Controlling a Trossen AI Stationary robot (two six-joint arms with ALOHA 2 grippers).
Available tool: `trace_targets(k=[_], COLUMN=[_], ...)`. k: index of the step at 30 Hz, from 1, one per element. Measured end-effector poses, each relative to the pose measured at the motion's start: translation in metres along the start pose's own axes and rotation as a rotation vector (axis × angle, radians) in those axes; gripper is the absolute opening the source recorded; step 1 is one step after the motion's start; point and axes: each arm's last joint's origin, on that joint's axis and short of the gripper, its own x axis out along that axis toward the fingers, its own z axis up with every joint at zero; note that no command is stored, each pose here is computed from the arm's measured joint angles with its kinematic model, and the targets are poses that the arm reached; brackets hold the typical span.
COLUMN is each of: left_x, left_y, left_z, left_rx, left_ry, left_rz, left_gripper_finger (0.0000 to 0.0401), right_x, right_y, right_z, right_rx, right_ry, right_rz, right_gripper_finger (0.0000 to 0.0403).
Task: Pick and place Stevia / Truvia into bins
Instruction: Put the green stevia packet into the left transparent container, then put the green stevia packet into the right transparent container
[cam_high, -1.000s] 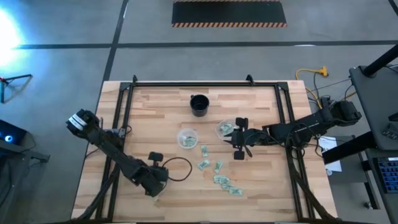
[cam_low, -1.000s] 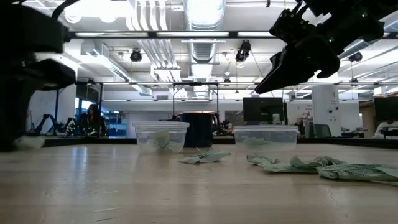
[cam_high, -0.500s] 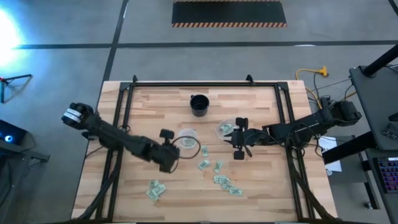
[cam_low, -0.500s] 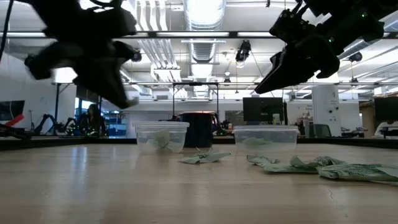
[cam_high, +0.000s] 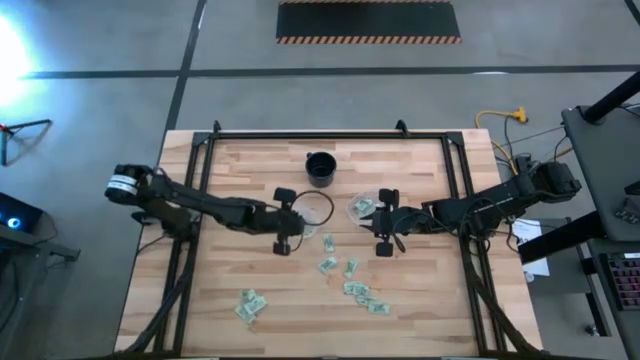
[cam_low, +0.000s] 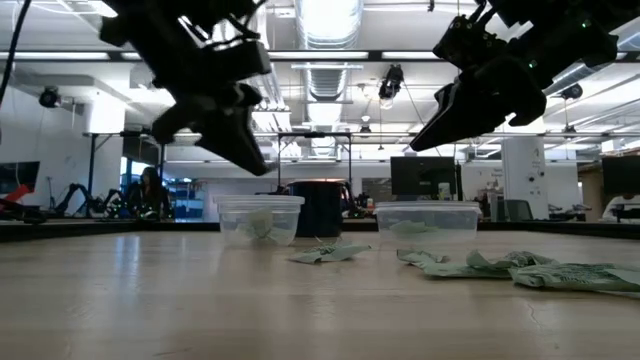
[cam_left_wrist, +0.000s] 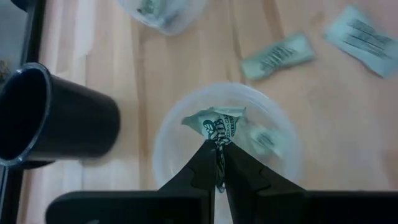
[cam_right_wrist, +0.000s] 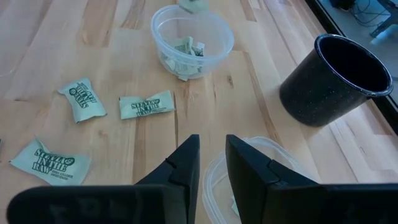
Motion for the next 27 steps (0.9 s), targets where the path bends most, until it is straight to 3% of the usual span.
trace_targets(k=[6,17,27], left_x=[0.012,0.014,-0.024], left_y=[0.002,0.001,0.004], left_z=[-0.002,-0.002,0.011], left_rx=[0.04,0.052,0.051], left_ry=[0.018,0.03,-0.005], left_rz=[-0.014,-0.009,-0.03], left_gripper_finger=[0.0011,0.0083,0.0089], right_x=[0.0,0.0,-0.002], right_y=[0.0,0.0,0.021], right_z=[0.0,-0.001,0.003], right_rx=[0.009,0.022,-0.021], right_ry=[0.001,0.005,-0.049], right_rz=[0.0,0.01,0.34], right_gripper_finger=[0.0068,0.0068,0.0068])
